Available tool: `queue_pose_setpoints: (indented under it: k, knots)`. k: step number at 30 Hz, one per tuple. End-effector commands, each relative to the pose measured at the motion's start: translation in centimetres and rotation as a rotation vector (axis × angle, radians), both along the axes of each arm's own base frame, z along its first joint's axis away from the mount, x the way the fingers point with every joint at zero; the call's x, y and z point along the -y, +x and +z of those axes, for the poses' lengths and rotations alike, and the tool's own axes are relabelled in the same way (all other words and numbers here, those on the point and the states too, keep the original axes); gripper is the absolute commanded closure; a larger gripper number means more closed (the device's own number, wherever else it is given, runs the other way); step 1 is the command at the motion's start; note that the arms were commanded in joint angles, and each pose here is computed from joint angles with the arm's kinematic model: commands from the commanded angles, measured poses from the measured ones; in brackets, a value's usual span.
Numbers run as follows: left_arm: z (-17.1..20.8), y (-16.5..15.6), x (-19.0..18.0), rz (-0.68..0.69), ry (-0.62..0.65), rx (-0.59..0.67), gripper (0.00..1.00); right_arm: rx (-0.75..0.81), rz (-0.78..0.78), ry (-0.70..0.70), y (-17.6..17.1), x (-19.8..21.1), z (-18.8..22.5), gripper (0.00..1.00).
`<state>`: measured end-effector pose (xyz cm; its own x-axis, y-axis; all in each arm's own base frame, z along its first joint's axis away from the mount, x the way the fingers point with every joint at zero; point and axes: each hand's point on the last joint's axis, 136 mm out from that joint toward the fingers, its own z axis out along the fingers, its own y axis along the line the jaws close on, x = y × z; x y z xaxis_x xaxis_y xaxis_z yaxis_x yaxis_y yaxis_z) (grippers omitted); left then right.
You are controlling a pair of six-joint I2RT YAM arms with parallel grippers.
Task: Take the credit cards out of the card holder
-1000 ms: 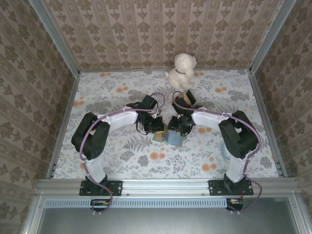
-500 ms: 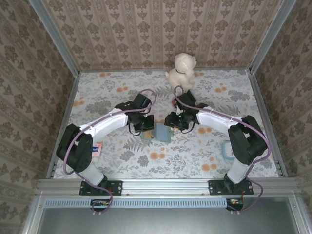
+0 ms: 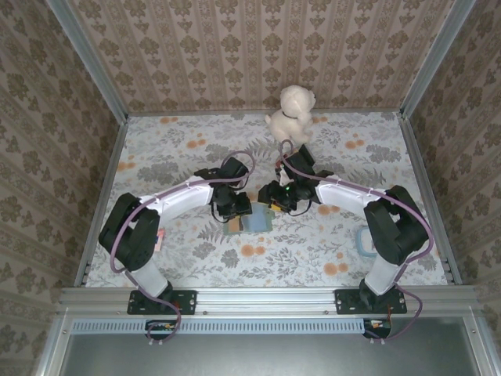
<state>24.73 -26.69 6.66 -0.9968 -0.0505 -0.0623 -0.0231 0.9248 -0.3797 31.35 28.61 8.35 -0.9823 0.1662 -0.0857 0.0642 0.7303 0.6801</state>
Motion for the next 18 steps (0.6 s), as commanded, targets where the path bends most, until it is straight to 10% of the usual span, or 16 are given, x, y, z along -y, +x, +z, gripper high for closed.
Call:
queue_pose_setpoints:
  k: [1,18]
  knots:
    - [1.3,0.3,1.7,-0.029,-0.083,0.009,0.7,-0.039,0.02,0.058,-0.5,-1.4,-0.6,0.51]
    - [3.7,0.6,1.0,-0.013,-0.22,0.044,0.71,0.02,-0.114,-0.174,0.3,2.9,-1.5,0.6]
